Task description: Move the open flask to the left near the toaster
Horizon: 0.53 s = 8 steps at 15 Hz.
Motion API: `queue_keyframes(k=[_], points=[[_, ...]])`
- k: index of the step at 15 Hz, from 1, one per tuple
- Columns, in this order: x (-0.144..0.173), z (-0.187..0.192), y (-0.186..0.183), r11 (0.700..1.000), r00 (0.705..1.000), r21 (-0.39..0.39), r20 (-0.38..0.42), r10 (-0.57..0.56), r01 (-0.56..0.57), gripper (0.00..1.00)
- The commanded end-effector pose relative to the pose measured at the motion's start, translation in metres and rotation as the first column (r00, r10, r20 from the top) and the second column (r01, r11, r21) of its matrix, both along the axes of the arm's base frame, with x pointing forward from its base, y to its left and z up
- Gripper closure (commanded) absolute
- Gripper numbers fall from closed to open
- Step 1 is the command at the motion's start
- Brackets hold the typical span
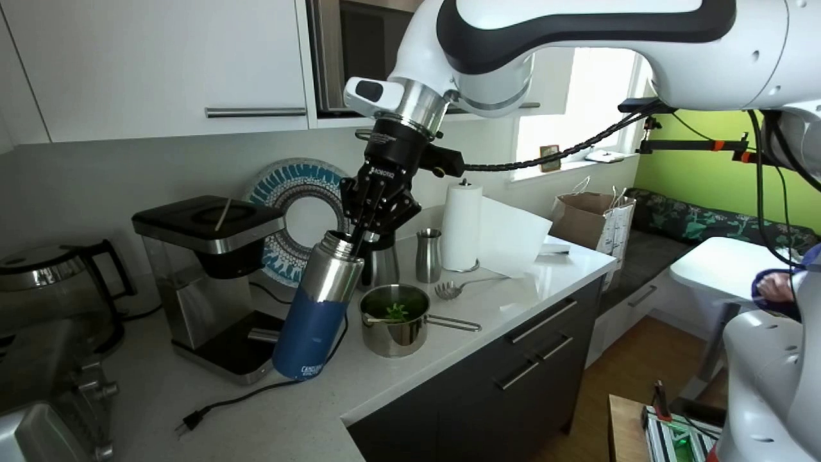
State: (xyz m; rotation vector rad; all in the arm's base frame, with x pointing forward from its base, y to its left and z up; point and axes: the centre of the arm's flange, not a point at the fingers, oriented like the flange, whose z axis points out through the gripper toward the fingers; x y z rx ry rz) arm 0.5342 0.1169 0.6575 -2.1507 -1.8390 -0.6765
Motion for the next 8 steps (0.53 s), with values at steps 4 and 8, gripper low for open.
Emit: queue_keyframes(k=[4,8], points=[[0.033,-0.042,0.083,0.992,0.990,-0.104,-0.131,0.060,-0.074,0.98],[0.048,-0.062,0.150,0.959,0.995,-0.281,-0.102,0.005,-0.034,0.98]])
